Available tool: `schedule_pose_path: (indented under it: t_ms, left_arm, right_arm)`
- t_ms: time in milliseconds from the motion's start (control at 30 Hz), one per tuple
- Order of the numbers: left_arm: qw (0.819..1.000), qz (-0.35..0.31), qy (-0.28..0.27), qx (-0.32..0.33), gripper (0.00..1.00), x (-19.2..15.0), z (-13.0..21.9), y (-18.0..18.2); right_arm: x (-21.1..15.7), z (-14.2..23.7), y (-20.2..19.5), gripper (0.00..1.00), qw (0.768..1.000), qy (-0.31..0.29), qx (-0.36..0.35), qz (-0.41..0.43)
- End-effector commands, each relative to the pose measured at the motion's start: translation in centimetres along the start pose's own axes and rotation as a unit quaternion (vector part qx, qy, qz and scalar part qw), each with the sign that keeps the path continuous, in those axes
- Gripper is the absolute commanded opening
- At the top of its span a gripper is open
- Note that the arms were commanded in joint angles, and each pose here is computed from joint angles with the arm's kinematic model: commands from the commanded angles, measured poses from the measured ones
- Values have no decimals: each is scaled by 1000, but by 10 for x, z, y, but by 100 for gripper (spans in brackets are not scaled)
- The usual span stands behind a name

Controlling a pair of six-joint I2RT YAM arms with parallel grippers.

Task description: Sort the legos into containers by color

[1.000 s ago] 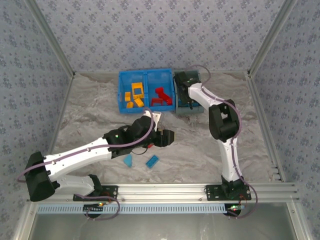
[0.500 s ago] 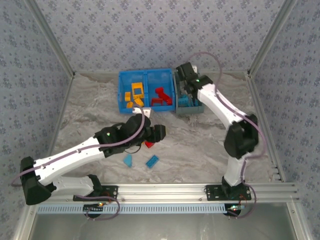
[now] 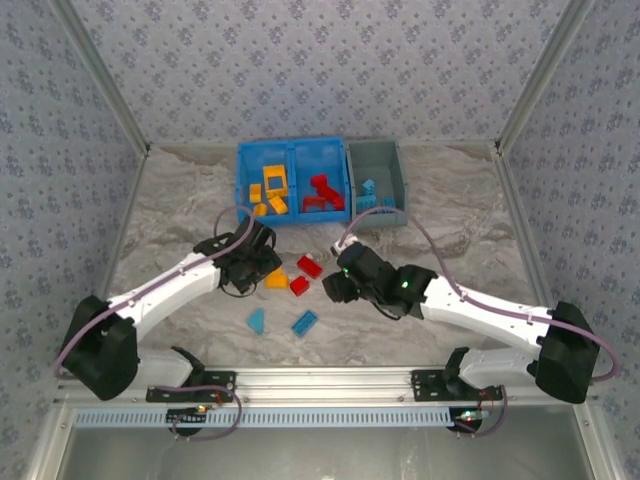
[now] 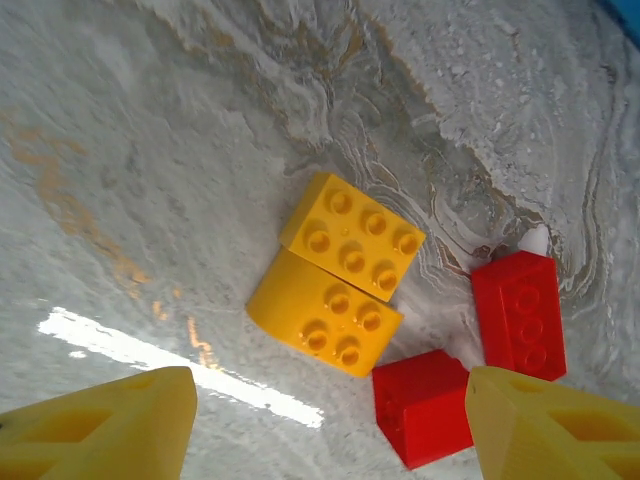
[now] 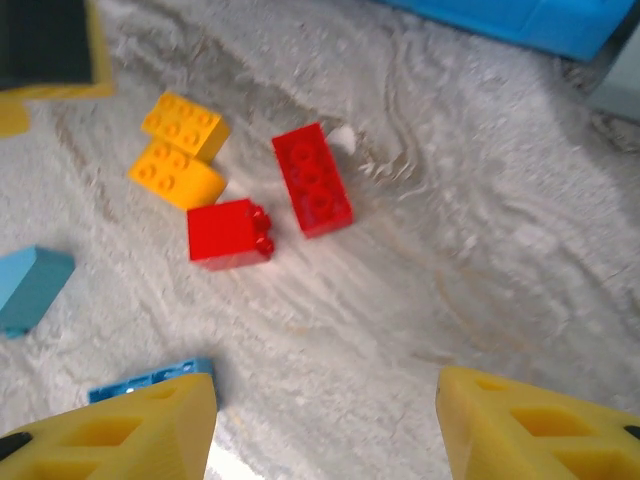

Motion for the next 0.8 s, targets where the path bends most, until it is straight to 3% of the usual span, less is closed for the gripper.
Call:
schedule_pose_path:
  t_ms: [0, 267, 767]
  left_arm:
    - [996, 81, 0, -28, 73, 7, -17, -17]
    - [992, 130, 2, -4, 74, 11, -47, -13]
    - [993, 112, -20, 29, 67, 34, -65, -28]
  right_arm:
    - [5, 6, 11, 62, 999, -28, 18, -31]
    - [2, 7, 15, 62, 999, -23, 18, -31]
    - [4, 13, 14, 62, 999, -30, 13, -34]
Point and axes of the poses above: each hand's point on the last joint's axis, 136 mm out from that joint toward the fingers, its own z axis back along the fingers, its own y axis along the line the jaws close on, x = y × z, the point moved 2 cm from there along z, back along the fingers, and after that the axes turned 7 degrees about -z, right-handed, at the moved point
